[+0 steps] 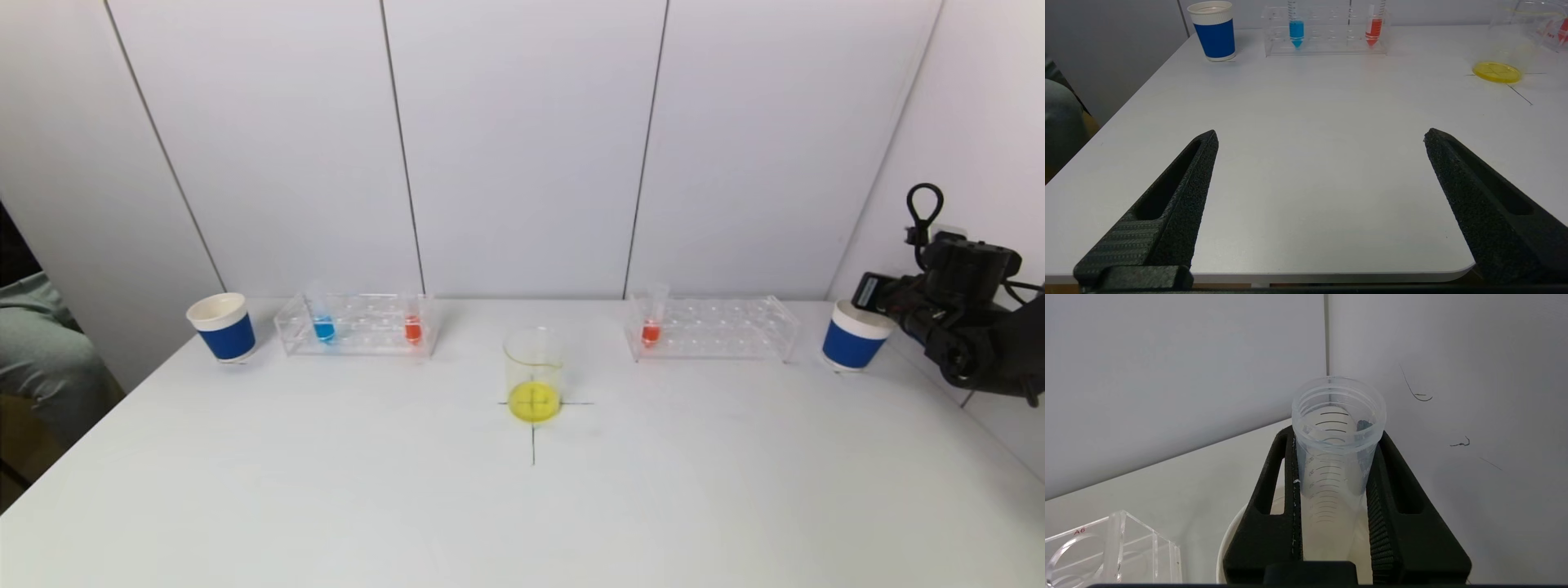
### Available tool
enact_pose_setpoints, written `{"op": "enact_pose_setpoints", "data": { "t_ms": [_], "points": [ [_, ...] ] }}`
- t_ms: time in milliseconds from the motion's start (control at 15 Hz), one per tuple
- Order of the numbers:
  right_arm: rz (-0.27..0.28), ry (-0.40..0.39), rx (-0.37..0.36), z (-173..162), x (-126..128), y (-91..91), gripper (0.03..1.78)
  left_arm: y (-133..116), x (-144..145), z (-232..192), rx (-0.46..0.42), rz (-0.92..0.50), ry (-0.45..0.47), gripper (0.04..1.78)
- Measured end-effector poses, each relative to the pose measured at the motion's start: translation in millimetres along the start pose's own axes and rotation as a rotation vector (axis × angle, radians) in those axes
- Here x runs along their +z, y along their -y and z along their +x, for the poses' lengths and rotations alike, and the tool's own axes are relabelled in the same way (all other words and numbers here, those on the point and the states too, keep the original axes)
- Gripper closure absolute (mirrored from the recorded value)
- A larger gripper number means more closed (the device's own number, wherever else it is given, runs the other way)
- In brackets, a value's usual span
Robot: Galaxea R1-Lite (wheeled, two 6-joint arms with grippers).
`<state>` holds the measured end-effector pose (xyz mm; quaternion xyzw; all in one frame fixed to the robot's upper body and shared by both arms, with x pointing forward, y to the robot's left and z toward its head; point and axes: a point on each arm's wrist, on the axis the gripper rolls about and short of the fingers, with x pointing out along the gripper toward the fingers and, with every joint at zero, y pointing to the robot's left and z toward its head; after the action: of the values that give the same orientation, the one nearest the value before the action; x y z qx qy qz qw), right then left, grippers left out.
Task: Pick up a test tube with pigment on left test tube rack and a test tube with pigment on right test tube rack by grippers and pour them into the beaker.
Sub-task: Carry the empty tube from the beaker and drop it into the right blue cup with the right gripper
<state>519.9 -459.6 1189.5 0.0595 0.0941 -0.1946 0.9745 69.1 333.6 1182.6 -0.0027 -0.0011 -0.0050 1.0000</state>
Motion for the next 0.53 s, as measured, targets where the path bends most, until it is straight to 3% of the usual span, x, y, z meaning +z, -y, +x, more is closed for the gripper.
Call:
{"op": "enact_pose_setpoints", "data": {
  "t_ms": [333,533],
  "points": [
    [0.0,0.0,0.001,-0.4,0.2,-0.3,1.3,0.0,0.0,0.0,0.0,0.0,0.0,0.06],
    [0.0,0.0,0.0,-0.3,0.0,-0.1,1.18,0.0,0.0,0.0,-0.001,0.0,0.0,0.06]
  ]
}}
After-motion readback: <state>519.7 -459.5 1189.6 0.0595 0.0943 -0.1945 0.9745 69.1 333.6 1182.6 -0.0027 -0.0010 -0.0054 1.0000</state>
